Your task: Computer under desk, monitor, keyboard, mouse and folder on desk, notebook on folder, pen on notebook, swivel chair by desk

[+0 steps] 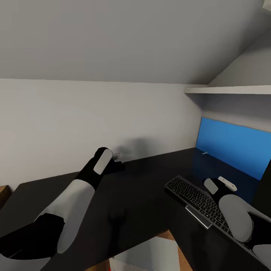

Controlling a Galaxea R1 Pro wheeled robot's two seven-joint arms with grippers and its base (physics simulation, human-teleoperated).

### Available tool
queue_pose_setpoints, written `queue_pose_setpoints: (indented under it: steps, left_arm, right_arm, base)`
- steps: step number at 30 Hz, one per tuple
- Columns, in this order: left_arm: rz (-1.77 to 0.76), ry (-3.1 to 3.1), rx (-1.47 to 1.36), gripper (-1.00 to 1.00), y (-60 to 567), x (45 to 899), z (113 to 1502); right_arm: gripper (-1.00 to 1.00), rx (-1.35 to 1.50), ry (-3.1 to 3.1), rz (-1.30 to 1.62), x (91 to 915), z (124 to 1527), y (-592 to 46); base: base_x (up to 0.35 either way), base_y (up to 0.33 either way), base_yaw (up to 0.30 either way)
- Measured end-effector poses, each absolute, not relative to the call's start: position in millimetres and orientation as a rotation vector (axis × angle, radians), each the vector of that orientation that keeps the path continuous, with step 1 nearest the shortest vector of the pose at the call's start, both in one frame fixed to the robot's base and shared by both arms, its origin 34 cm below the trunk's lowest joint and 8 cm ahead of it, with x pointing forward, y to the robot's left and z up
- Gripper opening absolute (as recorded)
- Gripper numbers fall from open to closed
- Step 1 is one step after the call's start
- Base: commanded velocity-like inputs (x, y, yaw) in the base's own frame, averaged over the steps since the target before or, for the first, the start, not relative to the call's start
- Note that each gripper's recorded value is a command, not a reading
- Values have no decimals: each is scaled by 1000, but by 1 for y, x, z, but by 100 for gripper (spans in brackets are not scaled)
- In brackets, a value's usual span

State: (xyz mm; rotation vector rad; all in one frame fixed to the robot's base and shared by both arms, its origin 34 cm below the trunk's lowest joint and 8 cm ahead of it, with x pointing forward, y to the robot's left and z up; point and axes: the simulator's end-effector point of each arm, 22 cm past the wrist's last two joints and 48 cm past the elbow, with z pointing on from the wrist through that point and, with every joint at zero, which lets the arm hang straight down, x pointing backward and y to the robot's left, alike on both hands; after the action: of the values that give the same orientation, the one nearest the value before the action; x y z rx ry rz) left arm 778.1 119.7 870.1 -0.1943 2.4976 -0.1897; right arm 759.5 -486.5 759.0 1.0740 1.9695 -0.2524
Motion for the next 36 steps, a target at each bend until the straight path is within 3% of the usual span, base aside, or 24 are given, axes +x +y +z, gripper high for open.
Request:
queue_pose_setpoints:
  steps: [36]
  left_arm:
    - [-192,2499,-193,100,119,777,862]
  right_arm:
    - [100,1078,1973,-252,758,750,-485]
  base:
    - [0,0,0]
